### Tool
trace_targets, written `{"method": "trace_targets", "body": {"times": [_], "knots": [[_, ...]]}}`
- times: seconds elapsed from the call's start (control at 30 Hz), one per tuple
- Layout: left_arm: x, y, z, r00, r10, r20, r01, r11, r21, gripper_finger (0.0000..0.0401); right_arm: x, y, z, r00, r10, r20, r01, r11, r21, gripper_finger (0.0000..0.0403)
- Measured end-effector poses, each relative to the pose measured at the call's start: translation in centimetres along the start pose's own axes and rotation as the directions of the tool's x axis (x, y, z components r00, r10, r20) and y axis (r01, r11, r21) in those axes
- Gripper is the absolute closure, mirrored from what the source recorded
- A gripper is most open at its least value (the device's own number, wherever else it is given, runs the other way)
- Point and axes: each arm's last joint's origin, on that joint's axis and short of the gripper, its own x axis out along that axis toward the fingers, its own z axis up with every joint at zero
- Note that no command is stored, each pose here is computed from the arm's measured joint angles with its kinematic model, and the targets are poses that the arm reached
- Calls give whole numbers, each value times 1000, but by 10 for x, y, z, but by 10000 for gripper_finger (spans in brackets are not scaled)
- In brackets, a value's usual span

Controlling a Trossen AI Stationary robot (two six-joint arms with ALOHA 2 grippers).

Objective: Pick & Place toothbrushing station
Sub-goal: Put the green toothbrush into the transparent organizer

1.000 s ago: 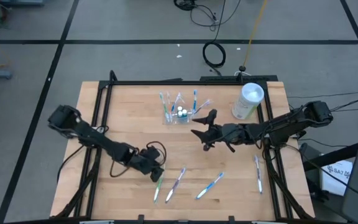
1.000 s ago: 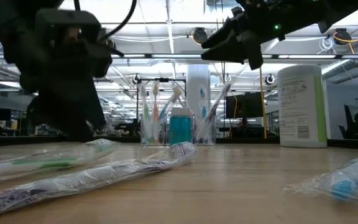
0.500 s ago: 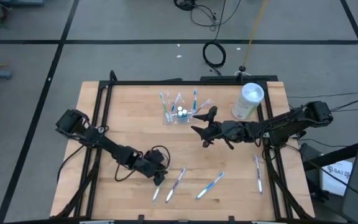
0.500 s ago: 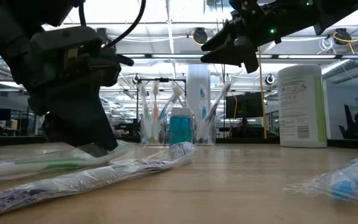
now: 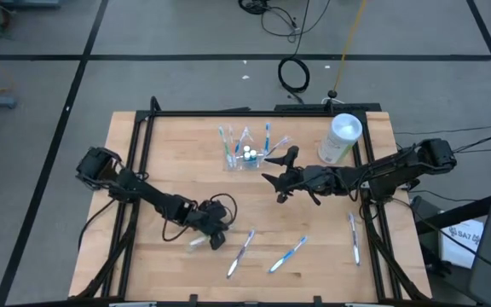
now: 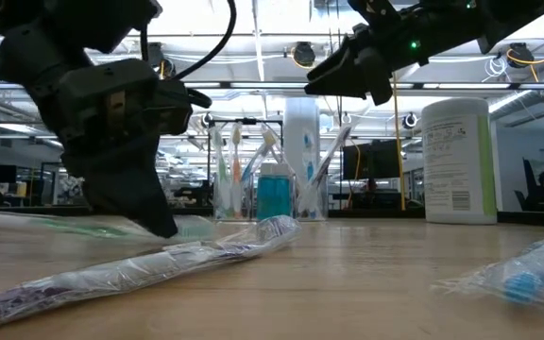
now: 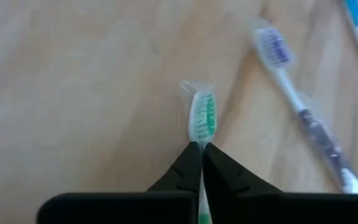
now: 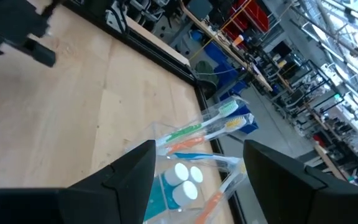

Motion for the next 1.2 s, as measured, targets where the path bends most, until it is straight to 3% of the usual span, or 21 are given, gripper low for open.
{"method": "trace_targets", "body": {"times": [0.27,0.4,0.47,0.6,0.7,0.8,0.87,1.0,1.2], "knots": [[-38,1,29,985,7,170,-23,995,94,398,0,3,-4,999,26,-38,-24,999,41,167],[-70,4,49,931,59,361,-110,987,121,399,0,4,-7,997,41,-62,-36,997,74,167],[-89,5,61,863,106,494,-172,981,91,398,0,5,-8,996,46,-70,-40,995,95,167],[-124,10,85,635,245,732,-302,952,-56,395,-1,6,-9,995,53,-81,-41,989,141,167],[-143,12,104,482,288,827,-368,924,-107,398,-1,6,-9,995,53,-82,-38,983,177,167],[-153,16,120,377,277,884,-392,912,-118,395,-1,6,-9,995,54,-81,-37,981,189,167],[-155,21,130,332,252,909,-403,909,-104,398,-1,6,-9,995,53,-81,-37,981,190,167],[-145,37,147,291,233,928,-430,898,-91,396,-1,6,-9,995,53,-81,-37,981,190,167],[-107,74,167,252,329,910,-515,842,-162,397,-1,6,-9,995,53,-81,-37,981,190,167]]}}
